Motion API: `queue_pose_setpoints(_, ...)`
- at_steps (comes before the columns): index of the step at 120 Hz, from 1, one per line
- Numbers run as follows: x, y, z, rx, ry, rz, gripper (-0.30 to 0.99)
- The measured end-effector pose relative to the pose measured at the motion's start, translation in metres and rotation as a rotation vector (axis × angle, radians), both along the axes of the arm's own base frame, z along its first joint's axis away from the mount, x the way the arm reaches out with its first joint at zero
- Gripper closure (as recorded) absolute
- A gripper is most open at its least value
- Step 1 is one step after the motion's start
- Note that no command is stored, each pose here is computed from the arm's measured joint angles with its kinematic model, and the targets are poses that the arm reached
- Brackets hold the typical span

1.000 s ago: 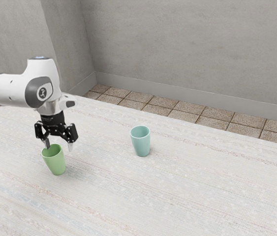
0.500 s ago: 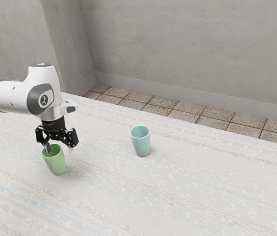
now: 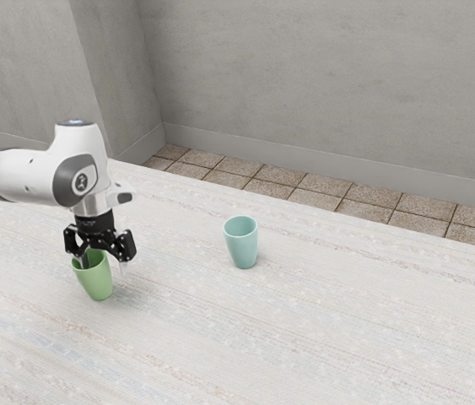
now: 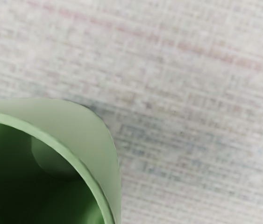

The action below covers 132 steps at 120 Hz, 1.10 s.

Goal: Place the left cup onto the right cup

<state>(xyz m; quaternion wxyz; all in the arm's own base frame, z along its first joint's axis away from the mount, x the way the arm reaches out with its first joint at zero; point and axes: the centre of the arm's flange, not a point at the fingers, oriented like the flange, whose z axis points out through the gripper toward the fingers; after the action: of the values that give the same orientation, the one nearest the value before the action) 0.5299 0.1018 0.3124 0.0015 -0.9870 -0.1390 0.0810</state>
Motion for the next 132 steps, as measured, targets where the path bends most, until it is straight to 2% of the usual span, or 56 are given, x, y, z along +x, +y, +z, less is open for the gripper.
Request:
queue_pose_setpoints(17,0.0,0.0,-0.004,0.001,0.004,0.0,0.0)
queue_pose_setpoints(29,0.0,0.0,-0.005,0.002,0.005,0.0,0.07)
queue_pose_setpoints(72,0.001,0.0,-0.005,-0.006,-0.001,0.012,0.56)
queue_pose_setpoints(87,0.001,0.0,-0.006,-0.005,-0.001,0.013,0.68)
queue_pose_setpoints(132,-0.003,0.015,-0.008,0.007,0.012,0.038,0.77)
